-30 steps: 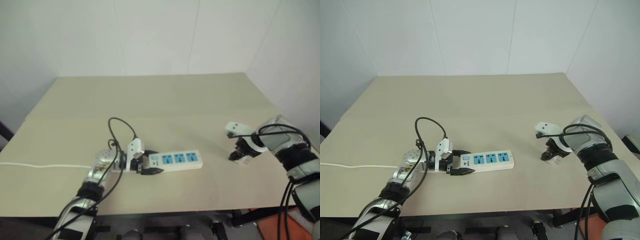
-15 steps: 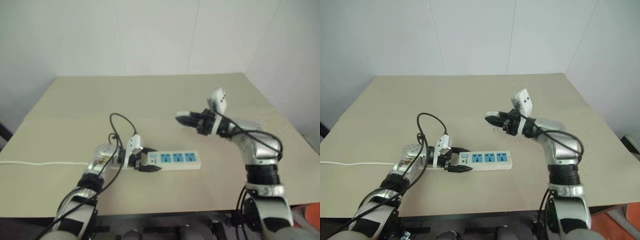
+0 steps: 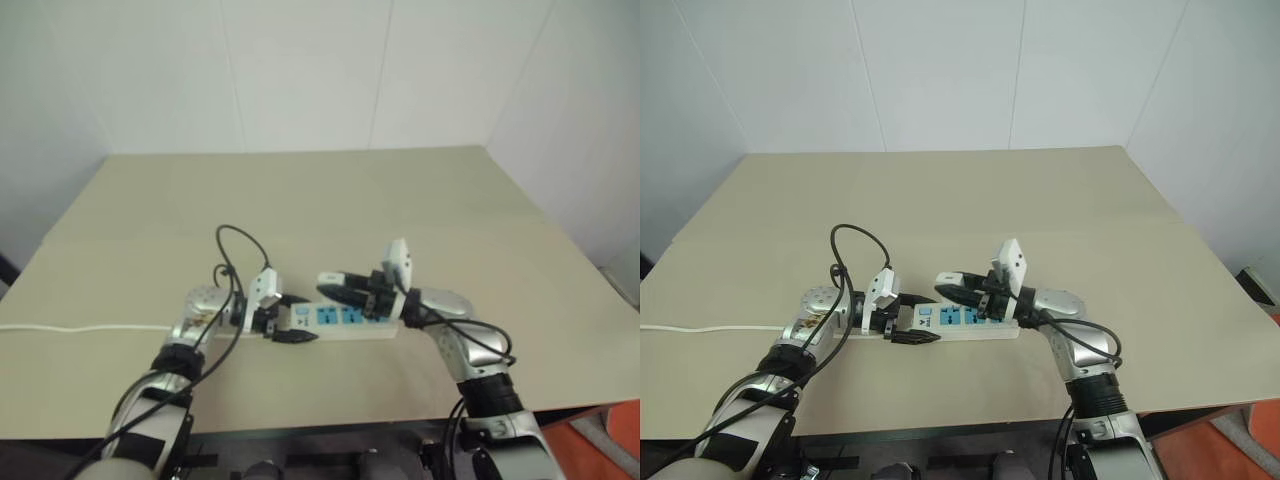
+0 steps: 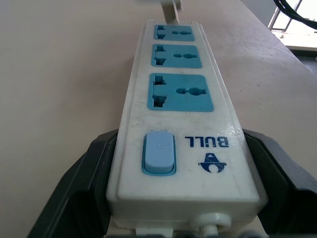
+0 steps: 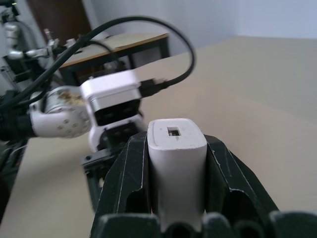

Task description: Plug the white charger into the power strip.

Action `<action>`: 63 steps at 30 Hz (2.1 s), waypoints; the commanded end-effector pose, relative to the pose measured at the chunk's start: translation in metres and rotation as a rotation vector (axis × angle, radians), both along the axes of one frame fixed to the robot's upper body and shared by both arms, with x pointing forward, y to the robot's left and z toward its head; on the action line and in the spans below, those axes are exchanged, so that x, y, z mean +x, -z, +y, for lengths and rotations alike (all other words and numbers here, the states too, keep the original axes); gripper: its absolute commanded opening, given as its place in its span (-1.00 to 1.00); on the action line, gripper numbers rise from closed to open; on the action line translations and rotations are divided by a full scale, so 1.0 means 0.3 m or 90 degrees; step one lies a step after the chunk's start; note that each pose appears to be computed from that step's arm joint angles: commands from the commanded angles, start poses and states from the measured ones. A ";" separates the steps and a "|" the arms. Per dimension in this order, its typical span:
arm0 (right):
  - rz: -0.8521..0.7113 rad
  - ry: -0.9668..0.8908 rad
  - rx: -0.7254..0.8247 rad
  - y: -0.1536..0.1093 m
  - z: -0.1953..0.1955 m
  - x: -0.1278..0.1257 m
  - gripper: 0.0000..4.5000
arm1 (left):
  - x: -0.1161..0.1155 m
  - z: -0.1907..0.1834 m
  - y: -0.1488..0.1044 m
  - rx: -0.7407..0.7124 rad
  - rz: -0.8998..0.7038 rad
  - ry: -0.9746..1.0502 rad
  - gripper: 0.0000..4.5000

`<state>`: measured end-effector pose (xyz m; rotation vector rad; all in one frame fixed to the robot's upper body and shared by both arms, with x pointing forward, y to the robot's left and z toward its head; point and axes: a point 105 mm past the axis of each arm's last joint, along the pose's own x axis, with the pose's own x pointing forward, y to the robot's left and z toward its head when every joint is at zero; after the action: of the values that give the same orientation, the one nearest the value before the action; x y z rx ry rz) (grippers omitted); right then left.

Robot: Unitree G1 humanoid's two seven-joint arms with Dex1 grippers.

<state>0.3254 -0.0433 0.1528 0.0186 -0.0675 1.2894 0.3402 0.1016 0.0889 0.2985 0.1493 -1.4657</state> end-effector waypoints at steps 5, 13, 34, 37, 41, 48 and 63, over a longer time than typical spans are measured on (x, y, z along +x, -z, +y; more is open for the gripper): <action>-0.038 -0.041 -0.011 0.011 0.054 0.008 -0.51 | -0.034 0.013 0.036 0.035 0.011 0.020 0.47; -0.041 -0.032 -0.009 -0.002 0.047 0.052 -0.51 | -0.053 0.020 0.043 0.036 0.013 0.020 0.47; -0.064 -0.048 -0.022 0.008 0.045 0.042 -0.51 | -0.053 0.027 0.041 0.038 0.013 0.013 0.47; -0.072 -0.045 -0.017 0.005 0.050 0.045 -0.51 | -0.054 0.030 0.041 0.038 0.014 0.011 0.47; -0.086 -0.048 -0.017 0.005 0.055 0.045 -0.51 | -0.053 0.033 0.041 0.039 0.014 0.010 0.47; -0.086 -0.051 -0.014 0.013 0.053 0.039 -0.51 | -0.052 0.035 0.040 0.040 0.013 0.009 0.47; -0.088 -0.050 -0.030 0.059 0.060 0.037 -0.51 | -0.045 0.046 0.032 0.046 0.009 0.005 0.47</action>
<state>0.3363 -0.0275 0.1308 -0.0888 -0.1256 1.3681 0.3300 0.1095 0.0872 0.3149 0.1560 -1.4596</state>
